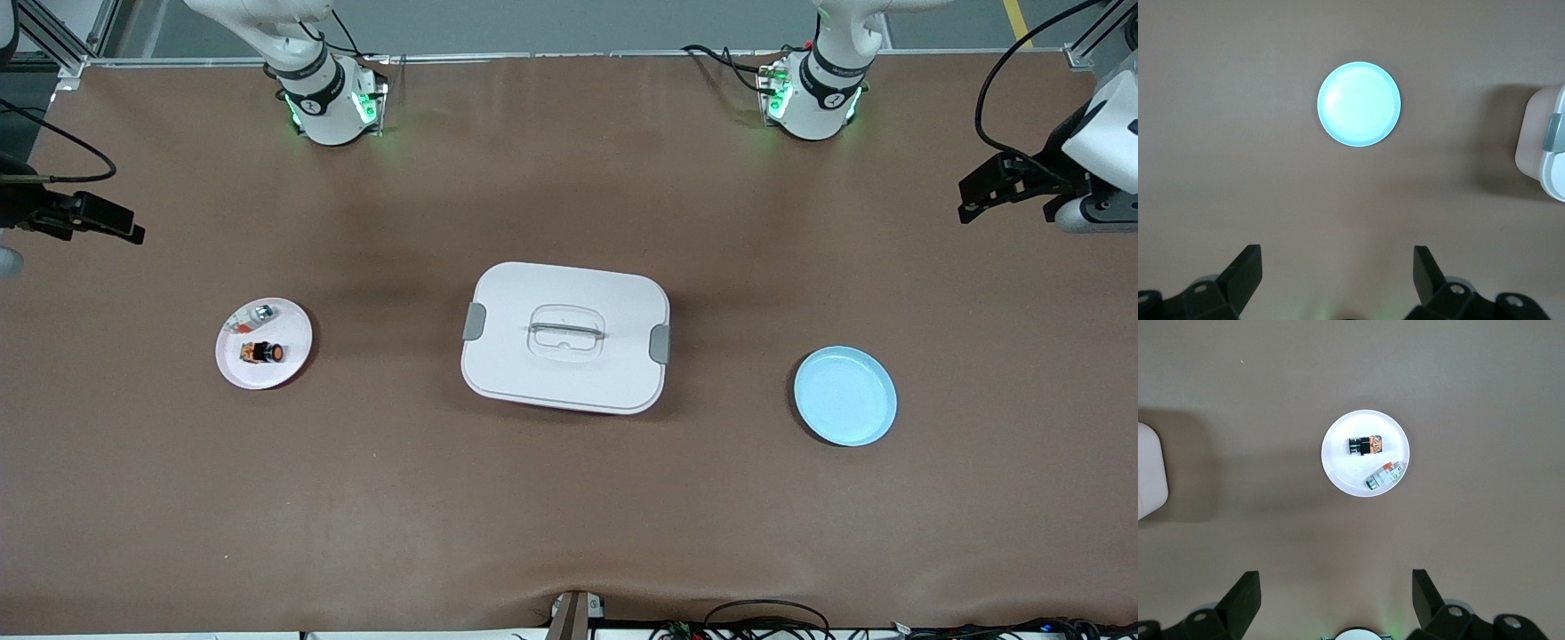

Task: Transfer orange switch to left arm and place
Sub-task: 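Move the right gripper toward the white plate with the switch, then lower the right gripper over the orange switch on the white plate, then close the right gripper on the orange switch and lift it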

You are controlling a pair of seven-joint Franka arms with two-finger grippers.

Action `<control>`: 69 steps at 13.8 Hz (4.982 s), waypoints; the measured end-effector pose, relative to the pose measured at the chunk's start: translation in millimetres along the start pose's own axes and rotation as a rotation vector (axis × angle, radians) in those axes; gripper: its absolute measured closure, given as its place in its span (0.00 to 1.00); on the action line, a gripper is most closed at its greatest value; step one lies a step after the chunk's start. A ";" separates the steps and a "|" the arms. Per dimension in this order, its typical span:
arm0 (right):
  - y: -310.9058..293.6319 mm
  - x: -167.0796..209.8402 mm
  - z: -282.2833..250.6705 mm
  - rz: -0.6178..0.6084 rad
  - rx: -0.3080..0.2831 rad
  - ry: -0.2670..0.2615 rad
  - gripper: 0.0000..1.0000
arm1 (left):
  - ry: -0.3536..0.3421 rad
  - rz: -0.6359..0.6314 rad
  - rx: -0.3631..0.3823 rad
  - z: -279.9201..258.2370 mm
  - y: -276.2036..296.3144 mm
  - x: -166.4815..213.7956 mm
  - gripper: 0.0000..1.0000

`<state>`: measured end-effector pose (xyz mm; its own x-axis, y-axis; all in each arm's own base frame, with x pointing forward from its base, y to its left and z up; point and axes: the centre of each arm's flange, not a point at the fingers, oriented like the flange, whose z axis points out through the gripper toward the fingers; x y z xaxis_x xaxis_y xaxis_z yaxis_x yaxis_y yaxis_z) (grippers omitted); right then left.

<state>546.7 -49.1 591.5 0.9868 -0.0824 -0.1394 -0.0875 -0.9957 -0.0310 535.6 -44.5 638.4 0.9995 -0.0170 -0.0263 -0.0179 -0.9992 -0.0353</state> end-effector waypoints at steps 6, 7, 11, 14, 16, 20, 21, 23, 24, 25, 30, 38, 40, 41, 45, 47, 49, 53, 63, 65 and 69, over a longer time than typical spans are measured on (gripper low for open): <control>7.0 27.2 42.0 0.009 -0.014 -0.073 0.00 | -0.024 0.032 0.000 10.3 17.6 4.4 0.00; 7.4 31.6 49.0 0.010 -0.015 -0.085 0.00 | -0.025 0.038 0.000 11.2 20.9 5.6 0.00; -3.5 38.8 67.3 -0.009 -0.017 -0.107 0.00 | -0.026 0.059 -0.001 12.8 32.3 10.4 0.00; -5.3 40.5 77.7 -0.012 -0.019 -0.112 0.00 | -0.040 0.061 -0.003 21.4 33.6 17.1 0.00; -2.3 42.0 88.2 -0.007 -0.018 -0.111 0.00 | -0.037 0.060 -0.007 24.8 33.3 26.7 0.00; 0.7 43.3 124.9 -0.002 -0.017 -0.120 0.00 | 0.030 0.043 -0.017 14.3 24.2 43.2 0.00; 1.3 45.0 137.8 -0.002 -0.017 -0.106 0.00 | 0.046 0.038 -0.019 9.8 21.3 44.3 0.00; 2.7 47.7 164.0 0.000 -0.017 -0.073 0.00 | 0.070 0.027 -0.019 0.1 15.2 45.1 0.00; 3.3 49.4 175.7 0.000 -0.018 -0.052 0.00 | 0.076 0.020 -0.019 -2.9 11.2 45.3 0.00; 3.6 51.3 186.8 0.000 -0.018 -0.035 0.00 | 0.078 0.013 -0.018 -4.0 7.2 45.5 0.00; 17.6 67.2 241.5 0.021 -0.016 -0.023 0.00 | 0.076 0.004 -0.014 -2.5 -0.8 46.5 0.00; 32.9 82.4 320.2 0.007 0.017 -0.024 0.00 | 0.051 0.062 -0.021 22.0 31.3 56.9 0.00; 35.2 84.1 337.6 0.005 0.041 -0.038 0.00 | 0.046 0.073 -0.024 27.1 37.3 59.6 0.00; 36.5 84.9 346.0 0.005 0.043 -0.043 0.00 | 0.045 0.074 -0.024 27.6 38.0 59.8 0.00; 37.9 87.2 363.6 0.006 0.044 -0.049 0.00 | 0.046 0.077 -0.024 27.1 39.5 59.5 0.00; 38.3 88.4 369.2 0.007 0.043 -0.046 0.00 | 0.049 0.076 -0.024 25.5 39.4 58.9 0.00; 38.7 89.5 374.7 0.008 0.043 -0.043 0.00 | 0.052 0.076 -0.024 23.9 39.3 58.2 0.00; 39.7 91.9 386.0 0.010 0.041 -0.034 0.00 | 0.057 0.074 -0.024 20.9 38.2 56.9 0.00; 40.4 92.7 403.5 0.010 0.040 -0.041 0.00 | 0.082 0.061 -0.021 4.4 30.2 48.2 0.00; 40.4 93.1 404.3 0.009 0.040 -0.038 0.05 | 0.084 0.055 -0.021 5.7 27.2 49.8 0.00; 40.4 93.5 403.7 0.009 0.040 -0.037 0.28 | 0.088 0.032 -0.020 5.3 13.8 51.4 0.00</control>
<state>580.4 -79.8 177.6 0.9802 -0.0889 -0.1768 -0.1024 -0.9923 -0.0690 586.6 -59.0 631.2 0.9968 -0.0513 0.0612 -0.0505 -0.9986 -0.0157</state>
